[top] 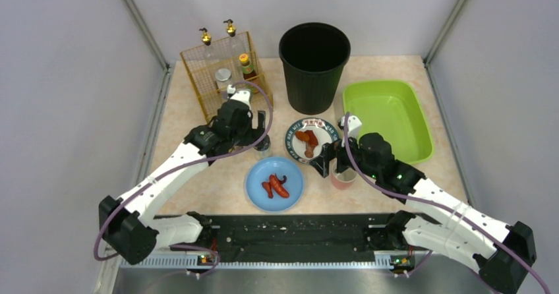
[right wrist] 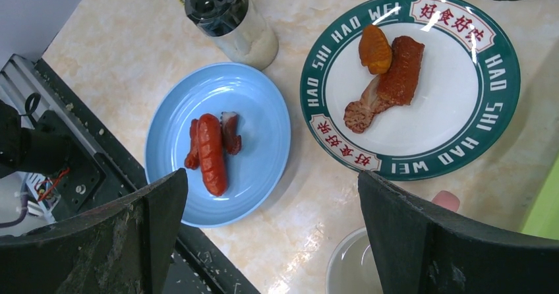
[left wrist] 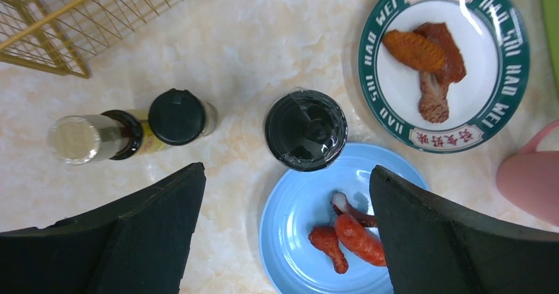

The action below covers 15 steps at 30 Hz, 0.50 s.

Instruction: Clear the kitchen counter

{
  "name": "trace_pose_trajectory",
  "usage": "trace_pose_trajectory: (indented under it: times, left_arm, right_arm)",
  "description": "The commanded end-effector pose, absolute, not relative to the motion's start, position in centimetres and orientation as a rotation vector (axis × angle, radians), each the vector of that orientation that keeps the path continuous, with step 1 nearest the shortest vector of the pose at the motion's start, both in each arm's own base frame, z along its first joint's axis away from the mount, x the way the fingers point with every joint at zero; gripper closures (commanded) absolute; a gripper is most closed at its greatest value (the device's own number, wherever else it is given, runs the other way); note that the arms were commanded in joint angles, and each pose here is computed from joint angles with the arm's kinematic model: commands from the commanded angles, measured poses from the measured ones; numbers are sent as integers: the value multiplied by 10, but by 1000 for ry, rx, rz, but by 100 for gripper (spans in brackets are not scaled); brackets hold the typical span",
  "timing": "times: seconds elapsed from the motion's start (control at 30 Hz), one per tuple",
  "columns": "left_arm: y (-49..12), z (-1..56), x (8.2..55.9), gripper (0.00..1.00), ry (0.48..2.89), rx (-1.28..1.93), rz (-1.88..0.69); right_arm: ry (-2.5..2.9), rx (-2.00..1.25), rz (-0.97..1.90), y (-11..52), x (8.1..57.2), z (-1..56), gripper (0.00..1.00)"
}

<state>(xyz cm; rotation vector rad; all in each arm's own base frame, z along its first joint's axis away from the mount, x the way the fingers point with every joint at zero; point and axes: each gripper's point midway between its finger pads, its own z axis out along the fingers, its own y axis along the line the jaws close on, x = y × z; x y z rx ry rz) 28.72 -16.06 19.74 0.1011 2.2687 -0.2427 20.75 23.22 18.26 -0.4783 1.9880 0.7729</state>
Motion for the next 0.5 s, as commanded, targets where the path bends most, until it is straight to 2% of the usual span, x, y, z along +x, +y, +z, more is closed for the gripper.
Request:
trace_pose_trajectory:
  times: [0.0, 0.47]
  left_arm:
    - [-179, 189, 295, 1, 2281, 137, -277]
    - [-194, 151, 316, 1, 2405, 211, -176]
  right_arm:
    - [1941, -482, 780, 236, 212, 194, 1]
    - [1955, -481, 768, 235, 212, 189, 1]
